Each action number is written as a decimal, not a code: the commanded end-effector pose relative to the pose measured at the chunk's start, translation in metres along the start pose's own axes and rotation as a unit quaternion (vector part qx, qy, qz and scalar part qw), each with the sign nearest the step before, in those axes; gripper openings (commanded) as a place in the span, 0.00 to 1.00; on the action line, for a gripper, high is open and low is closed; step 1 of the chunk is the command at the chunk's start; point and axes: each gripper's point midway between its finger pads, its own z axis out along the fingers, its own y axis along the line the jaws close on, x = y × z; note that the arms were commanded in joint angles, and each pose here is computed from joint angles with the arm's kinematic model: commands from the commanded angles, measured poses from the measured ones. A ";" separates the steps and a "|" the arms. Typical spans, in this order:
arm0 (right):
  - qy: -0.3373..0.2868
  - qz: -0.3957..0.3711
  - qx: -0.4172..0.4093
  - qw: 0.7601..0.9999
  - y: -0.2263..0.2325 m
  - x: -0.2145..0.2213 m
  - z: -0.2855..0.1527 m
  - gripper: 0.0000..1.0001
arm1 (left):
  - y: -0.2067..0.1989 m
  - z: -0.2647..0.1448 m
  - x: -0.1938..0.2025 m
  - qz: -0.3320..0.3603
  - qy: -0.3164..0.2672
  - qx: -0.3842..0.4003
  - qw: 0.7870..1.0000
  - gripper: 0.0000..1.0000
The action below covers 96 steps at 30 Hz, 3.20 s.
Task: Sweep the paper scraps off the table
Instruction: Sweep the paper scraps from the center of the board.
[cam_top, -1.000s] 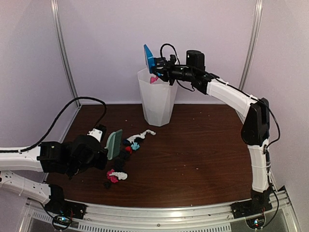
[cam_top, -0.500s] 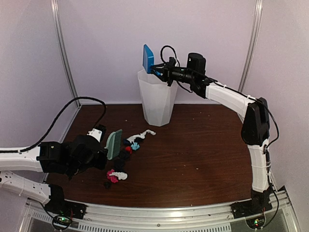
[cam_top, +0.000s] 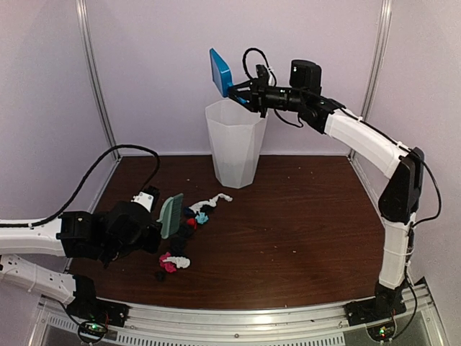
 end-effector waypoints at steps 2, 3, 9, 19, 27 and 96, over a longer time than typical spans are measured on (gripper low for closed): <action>0.032 -0.102 0.042 0.993 0.030 0.036 -0.020 0.00 | -0.007 0.001 -0.015 -0.031 -0.024 0.012 0.999 0.00; 0.039 -0.109 0.056 0.992 0.029 0.046 -0.023 0.00 | -0.007 0.000 -0.017 -0.032 -0.026 0.012 0.999 0.00; 0.055 -0.149 0.121 0.980 0.012 0.094 -0.053 0.00 | -0.015 -0.003 -0.045 -0.050 -0.055 0.020 0.997 0.00; 0.050 -0.216 0.255 0.941 -0.035 0.169 -0.124 0.00 | 0.013 0.030 -0.097 -0.033 -0.051 -0.038 0.997 0.00; 0.040 -0.216 0.299 0.929 -0.073 0.215 -0.170 0.00 | 0.044 0.086 -0.117 -0.025 -0.029 -0.045 0.998 0.00; 0.208 -0.204 0.521 0.802 -0.208 0.366 -0.273 0.00 | -0.040 0.167 -0.080 0.136 0.046 0.034 0.989 0.00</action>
